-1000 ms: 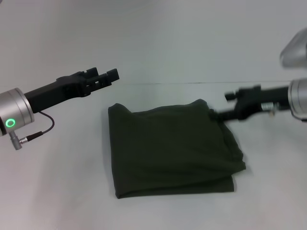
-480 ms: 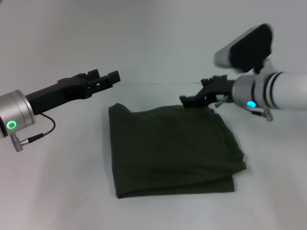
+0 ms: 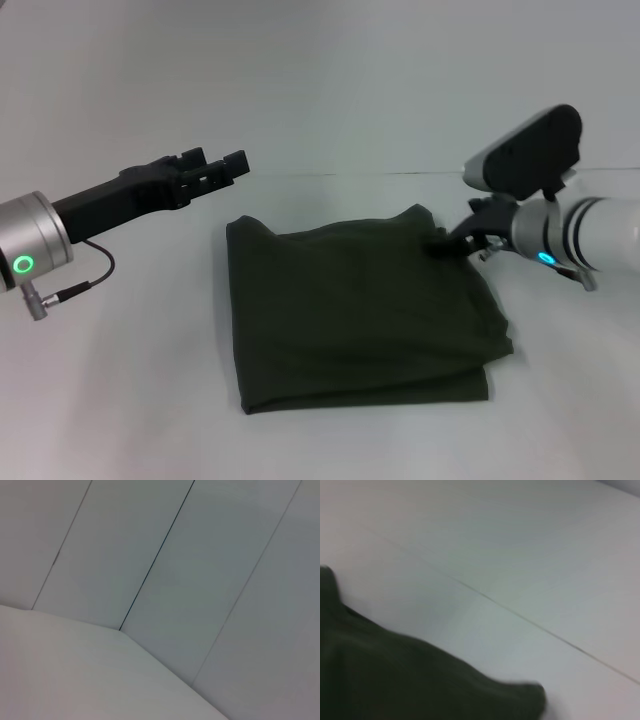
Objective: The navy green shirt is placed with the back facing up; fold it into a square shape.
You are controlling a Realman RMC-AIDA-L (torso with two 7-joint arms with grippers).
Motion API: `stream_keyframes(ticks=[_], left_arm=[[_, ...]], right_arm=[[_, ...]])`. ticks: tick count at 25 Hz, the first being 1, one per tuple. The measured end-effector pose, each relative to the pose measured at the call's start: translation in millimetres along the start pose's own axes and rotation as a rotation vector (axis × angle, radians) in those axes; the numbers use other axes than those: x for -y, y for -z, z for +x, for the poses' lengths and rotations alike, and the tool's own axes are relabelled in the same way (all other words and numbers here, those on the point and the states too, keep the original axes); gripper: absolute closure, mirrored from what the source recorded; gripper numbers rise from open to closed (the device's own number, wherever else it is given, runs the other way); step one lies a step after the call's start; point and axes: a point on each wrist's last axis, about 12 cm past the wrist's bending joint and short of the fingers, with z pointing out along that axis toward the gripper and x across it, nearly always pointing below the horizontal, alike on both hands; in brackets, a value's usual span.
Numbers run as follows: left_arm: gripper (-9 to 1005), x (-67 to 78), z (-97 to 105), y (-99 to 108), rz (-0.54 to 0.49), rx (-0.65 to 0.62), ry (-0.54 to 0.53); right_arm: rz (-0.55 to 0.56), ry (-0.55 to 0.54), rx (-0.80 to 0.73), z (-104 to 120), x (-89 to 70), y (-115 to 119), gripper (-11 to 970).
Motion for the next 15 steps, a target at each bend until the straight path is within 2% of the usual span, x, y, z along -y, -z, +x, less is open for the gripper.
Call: stream_keyframes(ticks=[7,10,12,15], left_arm=[[73,-0.6,0.1,0.1,-0.005,-0.002,-0.001],[73,-1.0,0.5,0.8,-0.008,-0.002,-0.001],[73,-1.6,1.2,2.4,-0.012,-0.002,-0.001],[73,-2.1,3.4,4.8,-0.014,-0.007,-0.005]], right_arm=[[0.106,-0.03,-0.011,19.5,13.5,2.9,43],[0.138,-0.117,0.034,20.4,23.8,9.4,43],[0.125,-0.18,0.082,18.0,28.7,16.0,43],[0.037,-0.267,0.174,14.2,31.6,29.4,43]])
